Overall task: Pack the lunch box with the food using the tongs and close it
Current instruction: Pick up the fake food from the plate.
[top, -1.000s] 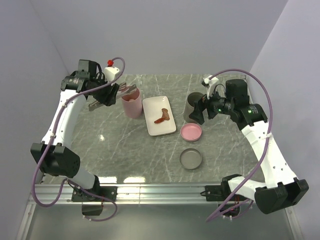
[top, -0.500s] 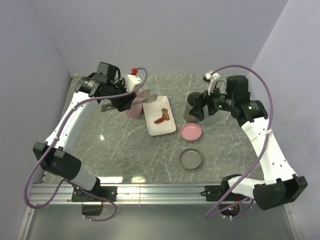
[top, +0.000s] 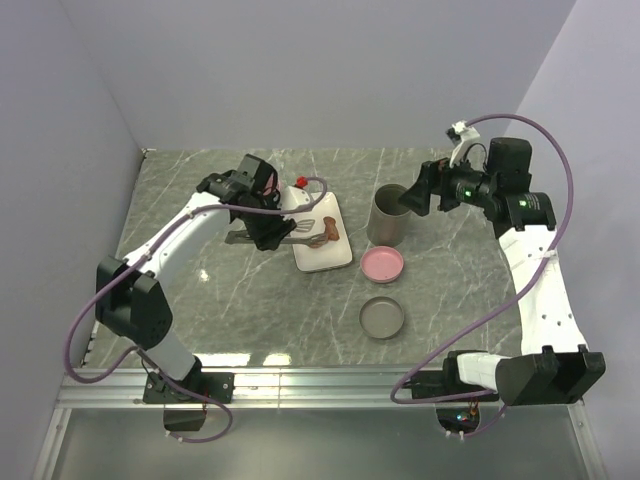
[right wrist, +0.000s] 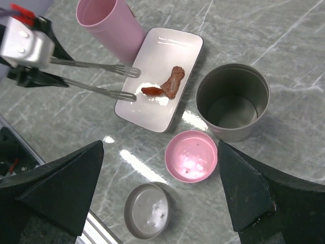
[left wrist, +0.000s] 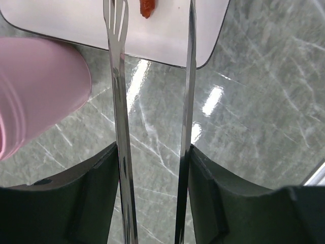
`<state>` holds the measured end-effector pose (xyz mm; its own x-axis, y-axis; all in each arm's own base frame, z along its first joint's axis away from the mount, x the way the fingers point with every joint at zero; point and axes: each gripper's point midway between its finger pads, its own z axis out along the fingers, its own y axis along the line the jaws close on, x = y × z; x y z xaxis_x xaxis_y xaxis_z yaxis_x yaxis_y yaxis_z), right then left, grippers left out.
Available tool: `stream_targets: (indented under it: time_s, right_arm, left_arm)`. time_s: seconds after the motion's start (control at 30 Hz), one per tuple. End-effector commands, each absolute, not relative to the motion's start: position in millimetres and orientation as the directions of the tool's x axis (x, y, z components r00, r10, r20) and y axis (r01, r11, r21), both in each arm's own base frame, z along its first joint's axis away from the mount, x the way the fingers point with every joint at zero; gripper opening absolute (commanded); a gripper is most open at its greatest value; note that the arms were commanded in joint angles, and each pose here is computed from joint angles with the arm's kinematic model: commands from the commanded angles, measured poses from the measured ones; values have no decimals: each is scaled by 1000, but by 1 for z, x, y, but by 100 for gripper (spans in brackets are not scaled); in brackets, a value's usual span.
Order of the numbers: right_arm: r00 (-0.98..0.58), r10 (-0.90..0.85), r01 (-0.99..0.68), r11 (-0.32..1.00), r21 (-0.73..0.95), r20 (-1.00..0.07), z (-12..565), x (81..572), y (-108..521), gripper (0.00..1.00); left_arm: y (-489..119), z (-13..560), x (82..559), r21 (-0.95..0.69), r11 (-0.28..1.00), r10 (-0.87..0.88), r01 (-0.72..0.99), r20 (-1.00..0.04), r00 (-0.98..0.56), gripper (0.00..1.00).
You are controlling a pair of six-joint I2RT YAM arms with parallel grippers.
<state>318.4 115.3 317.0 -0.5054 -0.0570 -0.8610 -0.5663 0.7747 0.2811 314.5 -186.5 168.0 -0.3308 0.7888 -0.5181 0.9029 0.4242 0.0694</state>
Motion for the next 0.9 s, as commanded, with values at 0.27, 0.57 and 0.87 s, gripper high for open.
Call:
stream_targets:
  time_s: [0.27,0.57,0.87]
  right_arm:
    - [-473,5,-586,745,319,-881,339,320,113,100]
    - [-479,11,-581,746,326,-878,338,320,111,100]
    - [-485,9,-584,741,332,-874,336,317,110,100]
  left_arm:
    - [-194,145,340,150,396,824,906,-493,-279,57]
    - [-198,129,344,158,391,836,907,-473,-279,55]
    - [-202,115,347,175,402,843,899,-453,-289,50]
